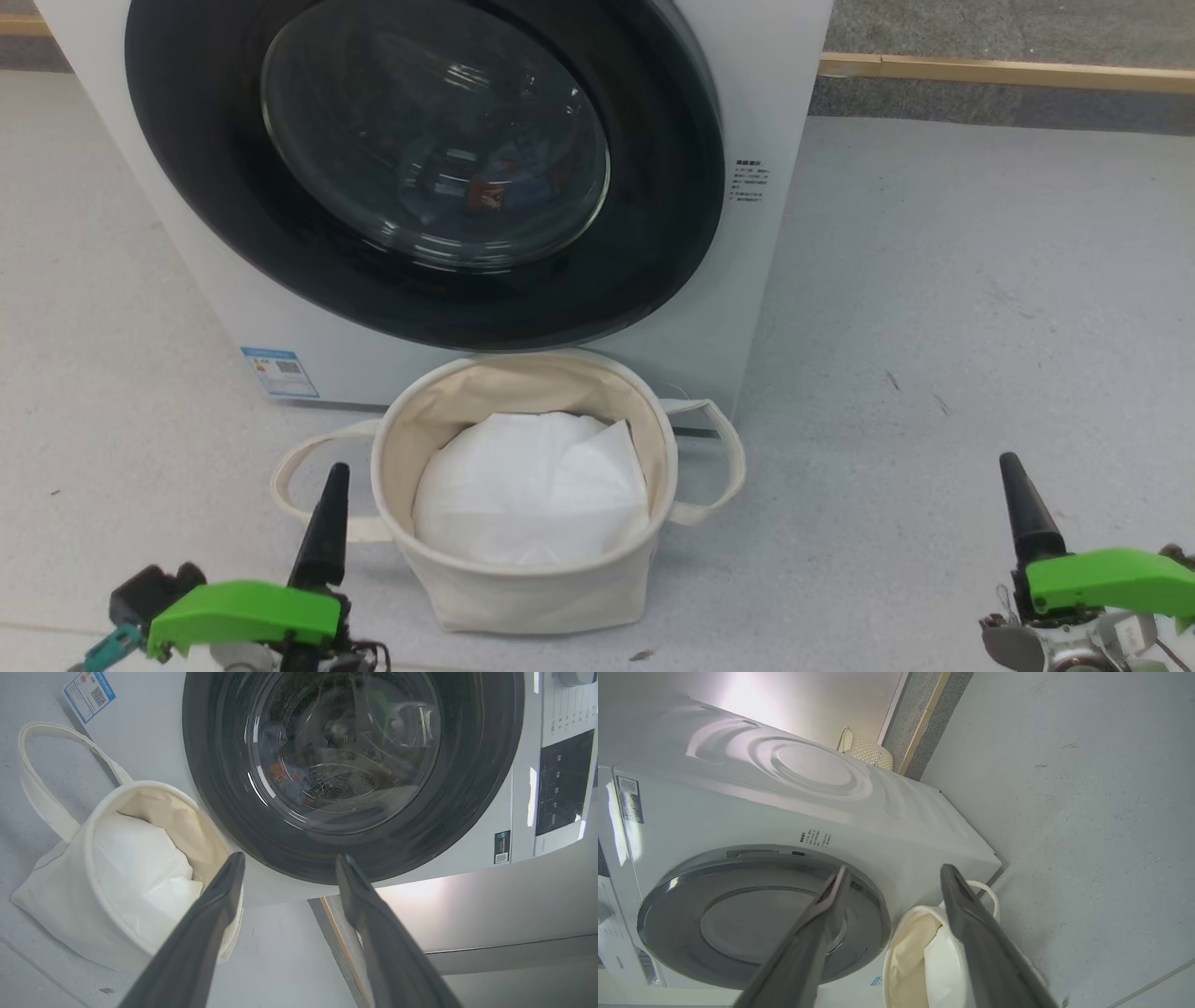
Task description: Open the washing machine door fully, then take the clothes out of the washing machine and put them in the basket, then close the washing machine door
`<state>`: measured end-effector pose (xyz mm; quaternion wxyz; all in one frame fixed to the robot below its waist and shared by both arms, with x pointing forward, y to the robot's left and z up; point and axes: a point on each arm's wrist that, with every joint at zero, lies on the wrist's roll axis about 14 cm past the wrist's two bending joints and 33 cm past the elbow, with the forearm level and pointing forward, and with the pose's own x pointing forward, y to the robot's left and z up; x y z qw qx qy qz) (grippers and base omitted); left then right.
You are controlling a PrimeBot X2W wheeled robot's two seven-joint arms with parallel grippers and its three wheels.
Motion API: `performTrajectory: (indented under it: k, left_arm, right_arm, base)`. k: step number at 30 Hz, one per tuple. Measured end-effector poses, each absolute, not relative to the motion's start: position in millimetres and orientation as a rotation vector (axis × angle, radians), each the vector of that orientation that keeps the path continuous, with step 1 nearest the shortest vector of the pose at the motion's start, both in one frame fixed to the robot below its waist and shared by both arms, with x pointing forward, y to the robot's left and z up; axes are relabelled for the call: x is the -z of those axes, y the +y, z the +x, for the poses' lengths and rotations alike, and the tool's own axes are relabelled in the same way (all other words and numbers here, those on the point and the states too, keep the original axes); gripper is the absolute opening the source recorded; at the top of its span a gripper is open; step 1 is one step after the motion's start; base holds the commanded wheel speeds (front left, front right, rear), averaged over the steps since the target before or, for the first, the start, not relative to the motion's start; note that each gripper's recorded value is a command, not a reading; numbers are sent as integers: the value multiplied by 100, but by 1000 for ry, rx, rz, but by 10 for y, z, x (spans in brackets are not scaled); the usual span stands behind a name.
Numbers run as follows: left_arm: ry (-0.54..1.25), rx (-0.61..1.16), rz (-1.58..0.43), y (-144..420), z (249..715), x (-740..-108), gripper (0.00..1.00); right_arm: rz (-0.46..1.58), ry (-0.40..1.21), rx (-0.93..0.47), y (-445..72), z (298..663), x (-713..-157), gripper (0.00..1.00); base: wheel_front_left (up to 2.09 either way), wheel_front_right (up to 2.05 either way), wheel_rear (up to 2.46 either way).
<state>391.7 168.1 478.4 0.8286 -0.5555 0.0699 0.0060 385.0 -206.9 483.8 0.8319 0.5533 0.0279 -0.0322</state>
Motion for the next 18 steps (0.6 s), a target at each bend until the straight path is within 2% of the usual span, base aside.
performTrajectory:
  k: [18]
  left_arm:
    - [120,48,-773,1648,4020,-4916,100]
  right_arm:
    - [781,71,-55,-1870,3969,-4962,100]
  base:
    - [0,0,0]
